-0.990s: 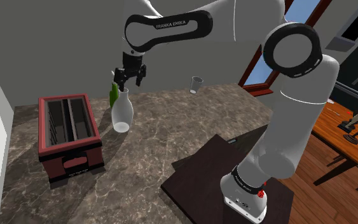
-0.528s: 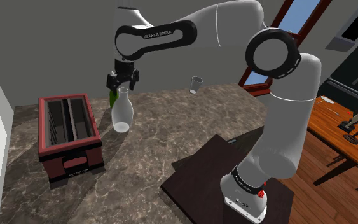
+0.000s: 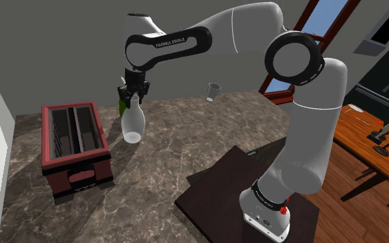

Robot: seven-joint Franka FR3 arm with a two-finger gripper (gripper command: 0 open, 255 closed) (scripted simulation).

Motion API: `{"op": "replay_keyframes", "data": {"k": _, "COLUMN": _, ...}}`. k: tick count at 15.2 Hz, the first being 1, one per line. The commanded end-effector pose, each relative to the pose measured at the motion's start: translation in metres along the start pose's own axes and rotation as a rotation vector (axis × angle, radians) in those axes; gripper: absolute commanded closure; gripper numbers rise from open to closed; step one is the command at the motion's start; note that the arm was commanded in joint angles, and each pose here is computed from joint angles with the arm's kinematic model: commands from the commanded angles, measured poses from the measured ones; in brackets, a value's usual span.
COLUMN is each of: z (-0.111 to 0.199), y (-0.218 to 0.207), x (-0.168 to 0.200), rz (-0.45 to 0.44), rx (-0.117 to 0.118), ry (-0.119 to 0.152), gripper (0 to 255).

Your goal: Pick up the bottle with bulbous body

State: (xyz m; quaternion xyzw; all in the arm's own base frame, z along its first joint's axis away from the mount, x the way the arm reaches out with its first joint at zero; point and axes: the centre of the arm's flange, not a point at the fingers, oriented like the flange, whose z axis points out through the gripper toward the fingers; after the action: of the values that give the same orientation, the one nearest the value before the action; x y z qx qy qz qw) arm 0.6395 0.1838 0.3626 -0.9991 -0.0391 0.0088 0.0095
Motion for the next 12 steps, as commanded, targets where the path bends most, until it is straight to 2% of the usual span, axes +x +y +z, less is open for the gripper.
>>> {"op": "replay_keyframes", "data": {"k": 1, "z": 0.001, "y": -0.001, "x": 0.0, "rz": -0.001, "rx": 0.0, "ry": -0.002, "gripper": 255}}
{"op": "replay_keyframes", "data": {"k": 6, "z": 0.001, "y": 0.0, "x": 0.0, "rz": -0.001, "rx": 0.0, "ry": -0.002, "gripper": 255}}
{"op": "replay_keyframes", "data": {"k": 12, "z": -0.03, "y": 0.0, "x": 0.0, "rz": -0.001, "rx": 0.0, "ry": -0.002, "gripper": 255}}
